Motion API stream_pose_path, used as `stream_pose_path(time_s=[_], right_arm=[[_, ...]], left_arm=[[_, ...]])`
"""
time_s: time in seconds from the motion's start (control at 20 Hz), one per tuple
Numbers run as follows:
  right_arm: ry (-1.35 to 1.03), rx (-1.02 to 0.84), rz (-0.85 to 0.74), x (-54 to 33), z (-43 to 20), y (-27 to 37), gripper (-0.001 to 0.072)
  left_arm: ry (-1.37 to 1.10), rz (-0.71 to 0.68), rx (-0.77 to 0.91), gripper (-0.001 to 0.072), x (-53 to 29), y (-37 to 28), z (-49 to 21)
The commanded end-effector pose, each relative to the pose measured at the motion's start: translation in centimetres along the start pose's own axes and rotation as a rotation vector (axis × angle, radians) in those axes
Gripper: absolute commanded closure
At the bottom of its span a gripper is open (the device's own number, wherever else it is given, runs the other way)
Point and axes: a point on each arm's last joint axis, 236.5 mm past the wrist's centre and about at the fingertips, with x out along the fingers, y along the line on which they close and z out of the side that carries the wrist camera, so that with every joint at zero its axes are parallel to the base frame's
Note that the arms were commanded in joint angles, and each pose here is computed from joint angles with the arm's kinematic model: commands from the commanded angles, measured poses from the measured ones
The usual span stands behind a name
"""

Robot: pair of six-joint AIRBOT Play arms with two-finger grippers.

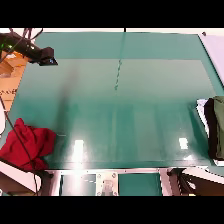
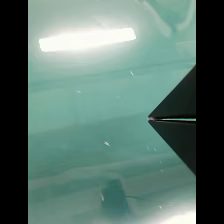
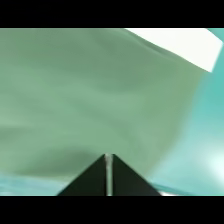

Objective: Fold the shirts.

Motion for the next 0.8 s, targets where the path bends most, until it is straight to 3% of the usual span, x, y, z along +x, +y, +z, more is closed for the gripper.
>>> stream_pose_path(time_s=[0.0,0.15,0.35,0.55,0.75], right_arm=[[-0.107,-0.159,0.219,-4.0,0.9,9.7,0.0698],[-0.117,-0.37,0.276,-4.9,-2.7,17.2,0.07],[-0.032,-0.722,0.315,-2.7,-13.2,24.3,0.0701],[0.07,-0.974,0.349,0.7,-25.2,25.4,0.0701],[0.102,-1.104,0.382,1.9,-31.3,25.9,0.0701]], left_arm=[[-0.086,0.012,0.015,0.0688,-3.0,-1.4,1.4],[-0.096,0.072,0.018,0.0688,-6.2,-1.9,0.1],[-0.012,0.069,-0.037,0.0688,-6.5,-2.8,-5.6],[0.084,0.071,-0.125,0.0689,-4.6,-3.0,-15.6],[0.145,0.086,-0.175,0.0688,-2.7,-2.8,-24.4]])
